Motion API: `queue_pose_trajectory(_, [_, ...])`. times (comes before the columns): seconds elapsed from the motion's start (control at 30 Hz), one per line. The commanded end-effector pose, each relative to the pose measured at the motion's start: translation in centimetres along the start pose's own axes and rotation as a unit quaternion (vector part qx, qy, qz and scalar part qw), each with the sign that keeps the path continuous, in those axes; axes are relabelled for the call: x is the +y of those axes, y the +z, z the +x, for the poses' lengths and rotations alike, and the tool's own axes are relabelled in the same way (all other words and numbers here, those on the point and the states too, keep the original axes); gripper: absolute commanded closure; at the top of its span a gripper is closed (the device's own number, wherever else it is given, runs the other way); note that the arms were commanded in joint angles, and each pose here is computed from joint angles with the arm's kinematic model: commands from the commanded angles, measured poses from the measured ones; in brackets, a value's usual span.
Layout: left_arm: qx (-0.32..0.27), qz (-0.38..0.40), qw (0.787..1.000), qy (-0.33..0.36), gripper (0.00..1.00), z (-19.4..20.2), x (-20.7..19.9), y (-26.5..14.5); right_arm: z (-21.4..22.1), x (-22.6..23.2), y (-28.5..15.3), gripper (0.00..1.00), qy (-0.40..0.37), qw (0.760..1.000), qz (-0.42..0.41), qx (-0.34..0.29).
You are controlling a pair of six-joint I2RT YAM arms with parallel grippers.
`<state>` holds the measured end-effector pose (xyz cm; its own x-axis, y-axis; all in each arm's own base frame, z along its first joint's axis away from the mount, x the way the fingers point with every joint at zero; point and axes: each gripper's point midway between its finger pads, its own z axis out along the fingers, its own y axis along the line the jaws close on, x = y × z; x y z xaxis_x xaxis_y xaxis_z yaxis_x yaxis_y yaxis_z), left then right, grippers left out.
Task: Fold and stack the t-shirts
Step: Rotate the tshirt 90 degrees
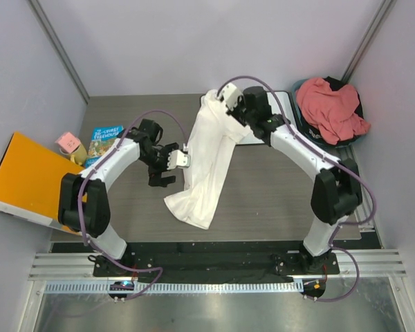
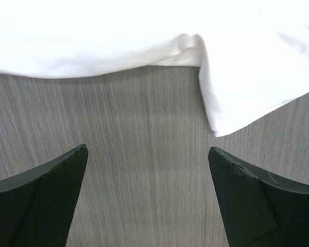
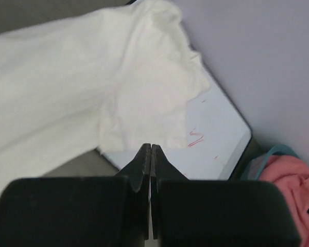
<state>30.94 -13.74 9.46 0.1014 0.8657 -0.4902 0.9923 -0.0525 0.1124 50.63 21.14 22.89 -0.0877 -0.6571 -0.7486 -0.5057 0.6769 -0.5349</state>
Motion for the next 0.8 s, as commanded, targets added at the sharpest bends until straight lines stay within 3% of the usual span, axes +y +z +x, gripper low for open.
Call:
queue_pose_trajectory(0.0, [-0.045, -0.034, 0.998, 0.000, 0.00, -2.3, -0.6, -1.8, 9.5, 13.7, -5.9, 0.99, -0.041, 0.948, -0.287, 0.133])
queue_pose_trajectory(0.17, [-0.012, -0.162, 0.986, -0.039, 0.00, -1.4, 0.7, -5.1, 9.0, 19.9, -10.4, 0.99, -0.044, 0.907, -0.403, 0.111])
queue_pose_trajectory(0.3, [-0.002, -0.215, 0.977, -0.006, 0.00, -1.5, -0.1, -8.1, 8.1, 24.7, -12.2, 0.99, -0.067, 0.879, -0.463, 0.094])
queue_pose_trajectory(0.57, [-0.002, -0.237, 0.971, -0.007, 0.00, -1.4, -0.5, -8.8, 5.9, 29.1, -11.6, 0.99, -0.100, 0.863, -0.490, 0.069])
queue_pose_trajectory(0.77, [0.003, -0.275, 0.961, 0.005, 0.00, -1.1, -0.1, -9.5, 8.5, 31.1, -10.4, 0.99, -0.101, 0.851, -0.504, 0.107])
